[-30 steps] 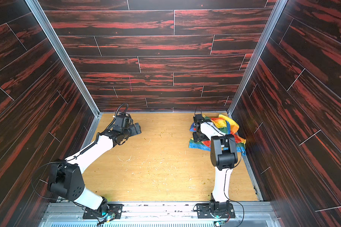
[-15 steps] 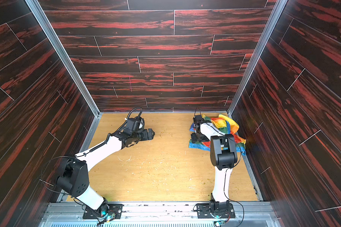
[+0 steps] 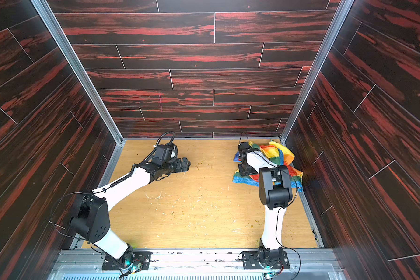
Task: Unzip the jacket
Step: Move the jacket to the center of the board.
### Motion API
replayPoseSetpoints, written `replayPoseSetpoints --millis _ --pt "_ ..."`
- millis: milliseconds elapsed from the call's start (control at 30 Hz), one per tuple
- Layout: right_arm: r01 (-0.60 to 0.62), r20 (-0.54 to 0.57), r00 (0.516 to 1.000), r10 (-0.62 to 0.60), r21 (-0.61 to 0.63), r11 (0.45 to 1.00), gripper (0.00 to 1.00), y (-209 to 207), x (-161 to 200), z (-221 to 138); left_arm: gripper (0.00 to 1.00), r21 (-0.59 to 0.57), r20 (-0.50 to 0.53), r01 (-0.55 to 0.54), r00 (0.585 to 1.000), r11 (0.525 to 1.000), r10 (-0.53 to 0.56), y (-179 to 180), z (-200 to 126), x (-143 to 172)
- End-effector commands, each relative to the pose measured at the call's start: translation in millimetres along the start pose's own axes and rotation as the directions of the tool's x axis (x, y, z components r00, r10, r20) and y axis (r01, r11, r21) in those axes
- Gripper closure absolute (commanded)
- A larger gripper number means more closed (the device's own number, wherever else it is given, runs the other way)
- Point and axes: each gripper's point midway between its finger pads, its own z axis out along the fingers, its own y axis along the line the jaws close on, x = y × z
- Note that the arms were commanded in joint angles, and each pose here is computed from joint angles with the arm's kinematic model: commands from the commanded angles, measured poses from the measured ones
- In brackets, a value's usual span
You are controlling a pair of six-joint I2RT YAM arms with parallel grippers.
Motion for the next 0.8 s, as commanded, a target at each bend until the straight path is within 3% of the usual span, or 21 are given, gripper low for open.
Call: replayPoseSetpoints --millis 0,133,267,333,433,600,767 --pt "0.008 -0.048 0.999 -0.008 0.003 1.000 0.60 5.4 8.1 18.2 0.04 -0.010 0.033 0.000 0.999 1.000 0.000 -2.5 -5.6 -11.9" --pt "0.001 -0.036 0.999 -0.001 -0.008 1.000 0.75 6.5 5.3 15.0 0.09 -0.084 0.066 0.009 0.998 0.996 -0.003 10.1 -12.8 -17.3" --pt "0.001 0.017 1.000 0.000 -0.100 0.995 0.95 22.7 -3.7 -0.1 0.18 -0.180 0.124 0.040 0.992 0.983 -0.018 28.1 -26.9 -23.0" --pt "0.021 0.065 0.998 -0.011 -0.149 0.989 0.99 36.7 -10.1 -13.8 0.23 -0.250 0.171 0.084 0.984 0.965 -0.041 43.0 -39.8 -25.9" --pt "0.078 0.129 0.990 -0.048 -0.234 0.969 1.00 69.2 -13.7 -37.3 0.27 -0.344 0.270 0.161 0.961 0.925 -0.067 69.4 -65.5 -31.1" --pt "0.249 0.229 0.957 -0.177 -0.344 0.905 1.00 142.6 -3.9 -78.9 0.29 -0.397 0.362 0.270 0.924 0.878 -0.120 107.0 -102.1 -33.1" --pt "0.391 0.308 0.913 -0.270 -0.463 0.796 1.00 230.1 24.3 -131.9 0.29 -0.411 0.449 0.390 0.873 0.824 -0.189 147.5 -140.0 -39.0"
